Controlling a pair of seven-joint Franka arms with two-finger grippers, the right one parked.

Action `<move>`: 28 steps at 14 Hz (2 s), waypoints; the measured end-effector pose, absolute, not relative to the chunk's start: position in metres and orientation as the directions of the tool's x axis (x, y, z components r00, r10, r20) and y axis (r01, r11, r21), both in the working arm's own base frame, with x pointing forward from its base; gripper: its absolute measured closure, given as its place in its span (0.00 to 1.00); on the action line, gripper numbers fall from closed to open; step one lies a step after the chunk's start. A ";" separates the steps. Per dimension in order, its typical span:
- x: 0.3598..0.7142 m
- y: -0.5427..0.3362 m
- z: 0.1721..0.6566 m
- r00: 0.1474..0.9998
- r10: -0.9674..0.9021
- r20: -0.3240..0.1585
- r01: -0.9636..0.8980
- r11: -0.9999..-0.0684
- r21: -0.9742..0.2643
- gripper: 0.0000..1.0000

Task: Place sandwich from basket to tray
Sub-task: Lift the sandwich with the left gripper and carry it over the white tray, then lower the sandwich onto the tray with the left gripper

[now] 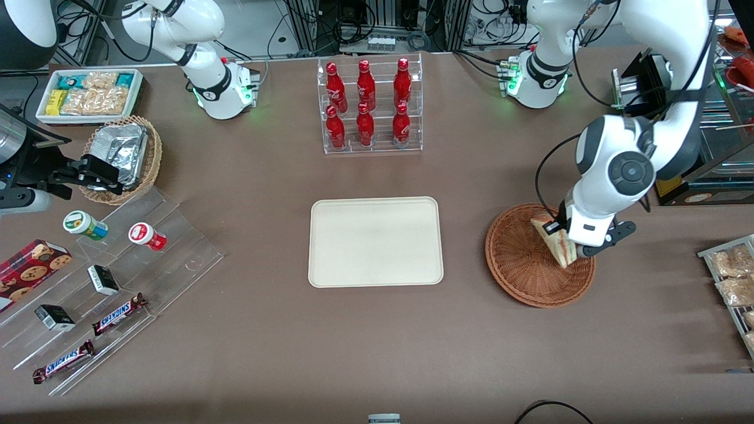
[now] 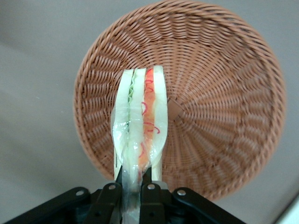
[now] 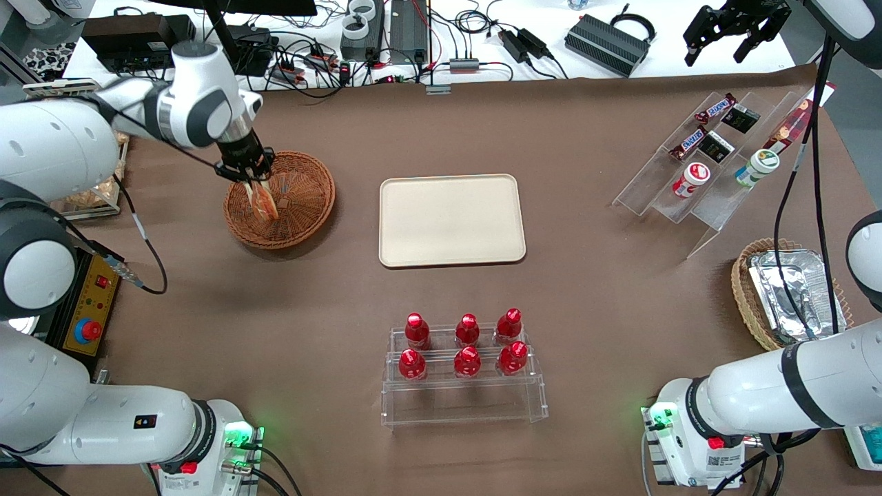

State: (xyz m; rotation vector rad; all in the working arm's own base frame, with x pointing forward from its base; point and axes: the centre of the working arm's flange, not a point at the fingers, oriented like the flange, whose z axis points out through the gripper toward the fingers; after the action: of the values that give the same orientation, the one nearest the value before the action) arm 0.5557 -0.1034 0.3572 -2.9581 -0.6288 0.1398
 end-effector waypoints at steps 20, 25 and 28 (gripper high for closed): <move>0.506 -0.412 0.379 0.990 0.122 -0.069 0.120 -0.992 -0.025 0.86; 0.513 -0.435 0.347 0.997 0.044 -0.062 0.042 -0.999 -0.034 0.86; 0.512 -0.446 0.334 0.996 -0.019 -0.082 -0.020 -1.000 -0.012 0.86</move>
State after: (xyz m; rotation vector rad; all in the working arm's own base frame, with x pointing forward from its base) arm 0.5122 -0.4462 0.3335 -3.1259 0.0302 0.1280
